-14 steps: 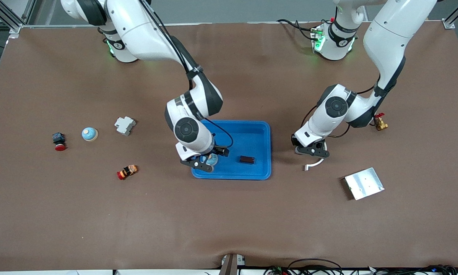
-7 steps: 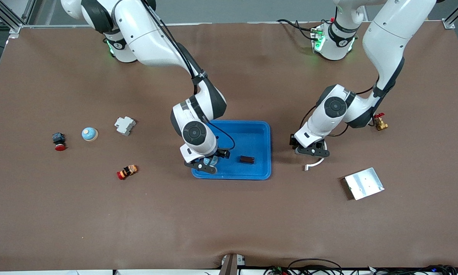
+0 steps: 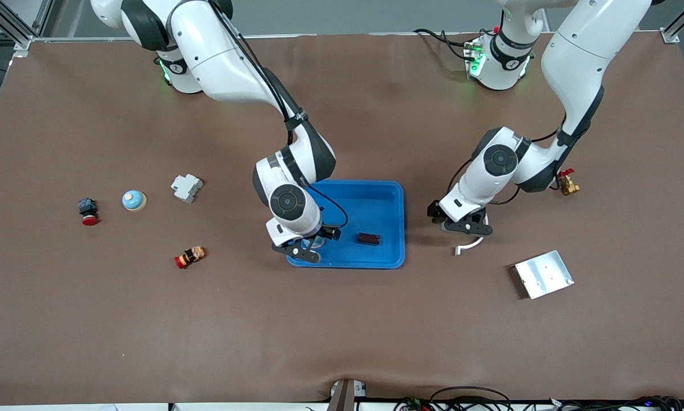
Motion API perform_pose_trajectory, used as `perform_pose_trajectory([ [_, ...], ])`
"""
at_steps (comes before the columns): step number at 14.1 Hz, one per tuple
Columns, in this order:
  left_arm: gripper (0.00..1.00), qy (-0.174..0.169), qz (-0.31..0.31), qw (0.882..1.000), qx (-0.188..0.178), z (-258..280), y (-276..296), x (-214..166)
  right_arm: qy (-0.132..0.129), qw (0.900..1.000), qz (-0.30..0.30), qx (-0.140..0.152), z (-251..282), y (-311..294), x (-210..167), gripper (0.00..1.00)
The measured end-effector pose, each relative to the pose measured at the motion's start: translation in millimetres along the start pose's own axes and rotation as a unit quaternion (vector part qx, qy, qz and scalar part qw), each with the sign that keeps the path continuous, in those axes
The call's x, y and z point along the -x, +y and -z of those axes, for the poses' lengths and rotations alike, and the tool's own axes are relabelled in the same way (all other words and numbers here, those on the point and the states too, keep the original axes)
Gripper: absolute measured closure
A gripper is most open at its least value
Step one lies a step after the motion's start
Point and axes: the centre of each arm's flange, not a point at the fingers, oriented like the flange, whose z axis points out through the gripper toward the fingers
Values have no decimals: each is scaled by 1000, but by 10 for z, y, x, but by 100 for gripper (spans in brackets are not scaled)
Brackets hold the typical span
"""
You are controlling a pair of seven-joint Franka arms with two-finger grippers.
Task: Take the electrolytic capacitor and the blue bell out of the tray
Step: 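Grasp the second bell with the right gripper while the left releases the capacitor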
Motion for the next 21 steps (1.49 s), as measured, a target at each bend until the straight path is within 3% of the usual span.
perform_pose_trajectory([
  [8,0,16,36,999,-36,582,-255,-398,9,1000,-1,-4,-127,-4,-46,0],
  [10,0,10,50,998,-39,746,-297,-464,10,1000,-1,-5,-113,-13,-48,6],
  [13,0,-9,51,998,-42,1044,-297,-602,12,1000,0,-7,-63,-31,-60,35],
  [17,0,-28,31,998,-40,1381,-665,-759,-2,1000,-8,0,28,35,-158,37],
  [21,0,-31,27,999,-34,1499,-1050,-789,-26,1000,-18,1,586,323,-499,37],
])
